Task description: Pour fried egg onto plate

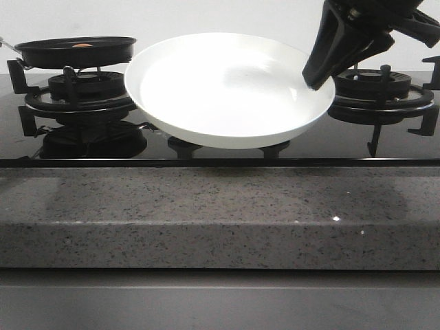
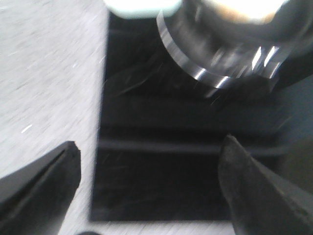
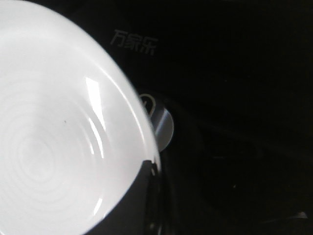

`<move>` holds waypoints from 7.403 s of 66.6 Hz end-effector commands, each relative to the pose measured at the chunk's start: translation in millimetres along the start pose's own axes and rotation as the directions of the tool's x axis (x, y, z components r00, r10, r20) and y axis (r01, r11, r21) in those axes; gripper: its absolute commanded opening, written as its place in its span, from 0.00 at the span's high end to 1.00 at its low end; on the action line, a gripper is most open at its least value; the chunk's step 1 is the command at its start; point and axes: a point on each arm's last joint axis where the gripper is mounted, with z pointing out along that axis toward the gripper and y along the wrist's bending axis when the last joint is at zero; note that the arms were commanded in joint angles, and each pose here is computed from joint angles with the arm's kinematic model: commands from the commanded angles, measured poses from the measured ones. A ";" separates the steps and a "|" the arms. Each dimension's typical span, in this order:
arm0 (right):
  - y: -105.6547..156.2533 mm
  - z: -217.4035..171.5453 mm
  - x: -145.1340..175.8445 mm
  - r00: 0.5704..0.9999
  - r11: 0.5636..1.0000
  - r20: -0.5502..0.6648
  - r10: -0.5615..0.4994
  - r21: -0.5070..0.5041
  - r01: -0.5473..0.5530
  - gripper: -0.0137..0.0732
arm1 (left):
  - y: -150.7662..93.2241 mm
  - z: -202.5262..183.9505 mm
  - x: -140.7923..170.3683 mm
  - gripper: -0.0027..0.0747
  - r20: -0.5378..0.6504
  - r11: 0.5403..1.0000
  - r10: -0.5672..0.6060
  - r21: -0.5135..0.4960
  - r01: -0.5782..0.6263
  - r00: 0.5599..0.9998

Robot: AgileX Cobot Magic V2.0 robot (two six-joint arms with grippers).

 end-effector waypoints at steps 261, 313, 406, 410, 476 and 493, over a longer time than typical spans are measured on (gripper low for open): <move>7.2 -17.3 -11.2 0.995 1.000 0.102 0.005 -0.029 -0.003 0.91 | -206.1 -88.7 -3.3 0.99 0.724 0.594 0.397 0.266 -0.760 0.564; 7.2 -17.3 -11.2 0.995 1.000 0.102 0.005 -0.029 -0.003 0.91 | -223.7 -92.0 4.6 0.99 0.798 0.357 0.576 -0.051 -0.933 0.177; 7.2 -17.3 -11.2 0.995 1.000 0.102 0.005 -0.029 -0.003 0.91 | 5.7 56.7 -90.4 0.99 0.262 0.716 -0.467 0.673 0.188 0.844; 7.2 -17.3 -11.2 0.995 1.000 0.102 0.005 -0.029 -0.003 0.91 | 11.9 66.3 -88.8 0.99 0.232 0.706 -0.472 0.677 0.207 0.851; 7.2 -17.3 -11.2 0.995 1.000 0.102 0.005 -0.029 -0.003 0.91 | 52.6 98.2 -73.6 0.22 0.195 0.857 -0.333 0.471 0.210 0.923; 7.2 -17.3 -11.2 0.995 1.000 0.102 0.005 -0.029 -0.003 0.91 | 67.3 54.4 -70.8 0.22 0.196 0.870 -0.272 0.469 0.154 0.942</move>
